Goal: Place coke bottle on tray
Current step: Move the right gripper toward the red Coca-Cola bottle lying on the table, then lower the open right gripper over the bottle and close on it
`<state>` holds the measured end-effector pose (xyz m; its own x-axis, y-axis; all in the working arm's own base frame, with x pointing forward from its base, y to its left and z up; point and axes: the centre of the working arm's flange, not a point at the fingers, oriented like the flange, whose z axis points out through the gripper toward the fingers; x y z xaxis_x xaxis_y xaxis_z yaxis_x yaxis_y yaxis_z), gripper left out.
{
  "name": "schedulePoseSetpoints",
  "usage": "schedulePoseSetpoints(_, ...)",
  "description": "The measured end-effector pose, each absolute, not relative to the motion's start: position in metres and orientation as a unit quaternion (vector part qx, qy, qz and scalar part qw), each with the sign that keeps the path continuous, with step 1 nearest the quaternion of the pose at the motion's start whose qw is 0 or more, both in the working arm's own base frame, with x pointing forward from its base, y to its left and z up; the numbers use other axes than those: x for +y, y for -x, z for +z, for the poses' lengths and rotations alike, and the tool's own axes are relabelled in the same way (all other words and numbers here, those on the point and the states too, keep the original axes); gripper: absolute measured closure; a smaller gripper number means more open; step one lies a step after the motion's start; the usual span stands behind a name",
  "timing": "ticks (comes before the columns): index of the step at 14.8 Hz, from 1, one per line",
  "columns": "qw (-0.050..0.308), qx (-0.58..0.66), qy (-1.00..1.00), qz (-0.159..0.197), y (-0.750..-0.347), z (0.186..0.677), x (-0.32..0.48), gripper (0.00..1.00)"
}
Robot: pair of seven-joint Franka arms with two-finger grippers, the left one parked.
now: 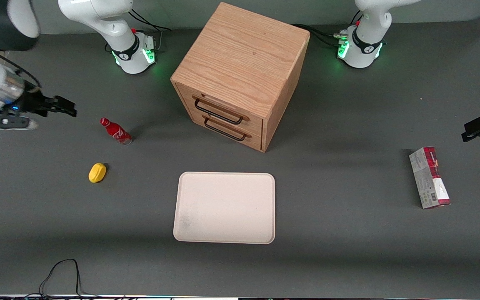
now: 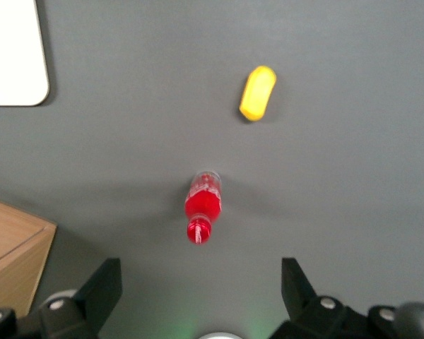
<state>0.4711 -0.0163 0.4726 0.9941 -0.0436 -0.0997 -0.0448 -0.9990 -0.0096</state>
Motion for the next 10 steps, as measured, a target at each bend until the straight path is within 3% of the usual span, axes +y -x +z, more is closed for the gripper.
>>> schedulePoseSetpoints(5, 0.013, 0.007, 1.000, 0.009, -0.425, 0.365, -0.004, 0.00)
schedulePoseSetpoints(10, 0.014, -0.013, 1.000, -0.012, -0.402, 0.323, -0.001, 0.00)
